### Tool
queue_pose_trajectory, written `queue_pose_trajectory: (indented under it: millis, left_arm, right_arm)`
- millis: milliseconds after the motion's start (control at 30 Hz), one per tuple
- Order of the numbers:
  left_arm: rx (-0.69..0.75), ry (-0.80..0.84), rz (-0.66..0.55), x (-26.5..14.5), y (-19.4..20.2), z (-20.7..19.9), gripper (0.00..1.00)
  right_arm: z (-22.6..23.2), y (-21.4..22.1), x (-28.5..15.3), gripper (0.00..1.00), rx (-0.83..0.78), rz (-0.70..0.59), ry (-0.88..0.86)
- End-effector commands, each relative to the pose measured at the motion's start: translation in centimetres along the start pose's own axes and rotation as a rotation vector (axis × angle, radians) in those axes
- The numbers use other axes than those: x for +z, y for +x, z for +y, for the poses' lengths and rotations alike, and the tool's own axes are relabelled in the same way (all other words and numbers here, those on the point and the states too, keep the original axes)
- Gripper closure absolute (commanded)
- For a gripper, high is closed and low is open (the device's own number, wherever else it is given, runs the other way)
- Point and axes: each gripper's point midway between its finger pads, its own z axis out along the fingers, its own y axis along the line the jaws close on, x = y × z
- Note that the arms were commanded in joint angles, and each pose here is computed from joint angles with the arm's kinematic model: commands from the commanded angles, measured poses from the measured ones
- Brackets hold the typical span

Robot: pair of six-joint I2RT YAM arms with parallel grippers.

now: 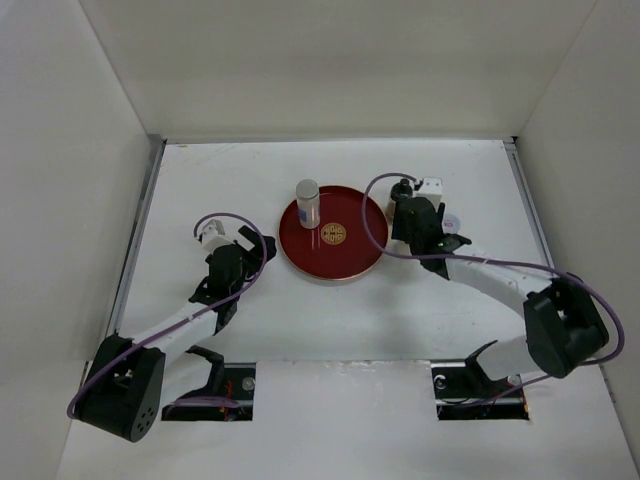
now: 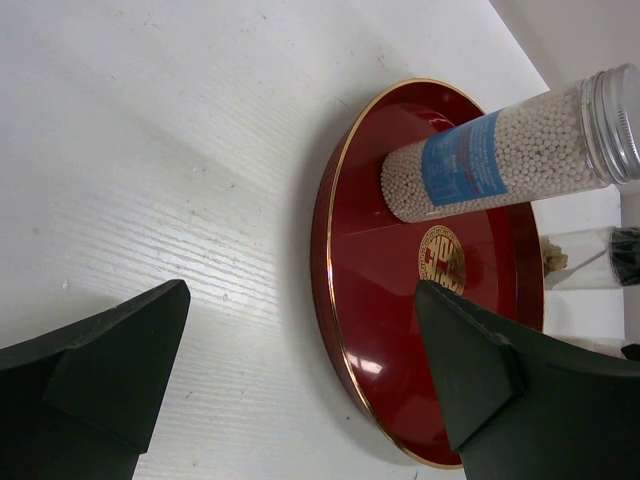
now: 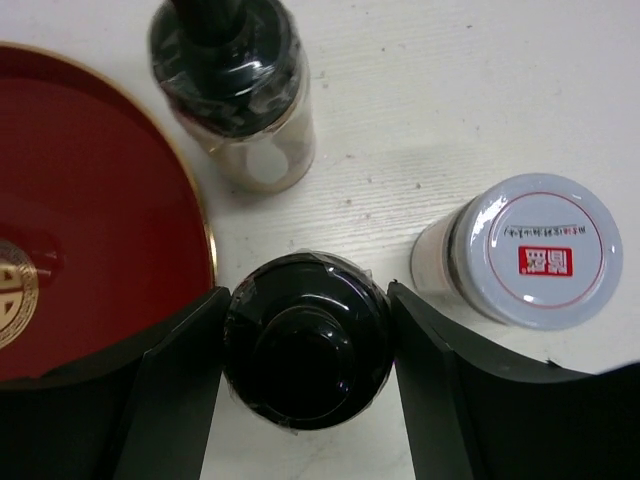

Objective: Organize the condiment bottles

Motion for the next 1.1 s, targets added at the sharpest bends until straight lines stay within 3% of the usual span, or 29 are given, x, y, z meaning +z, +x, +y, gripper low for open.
queue_pose_trajectory:
  millis: [0,200,467,733,933,1067]
  left_arm:
    - [-0.019,0.048,-0.045,0.0,-1.2,-1.4,0.0]
    - [-0.02,0.048,-0.037,0.1,-1.0,-1.4,0.0]
    - [-0.019,0.039,-0.053,0.0,-1.4,-1.0,0.0]
    - [-0.015,0.044,-0.046,0.0,-1.2,-1.2,0.0]
    - [-0.019,0.051,-0.051,-0.1,-1.4,-1.4,0.0]
    - [-0.021,0.05,-0.038,0.0,-1.1,-1.3,0.0]
  right_arm:
    - [2.0,-7.5,-4.3,0.42,0.063,-0.211,-0.047]
    - [7.6,-10.8,-6.6,0.41,0.058,-0.258,-0.185]
    - [15.8,-12.9,-0.7,0.38,0.021,-0.252,-0.293]
    - [20.4,-11.4,4.7,0.36,-0.018,-0.196,-0.294]
    - [19.5,-11.4,3.6,0.05,0.016,-0.198,-0.299]
    - [16.4,-14.1,0.7,0.02,0.059,-0.248,-0.297]
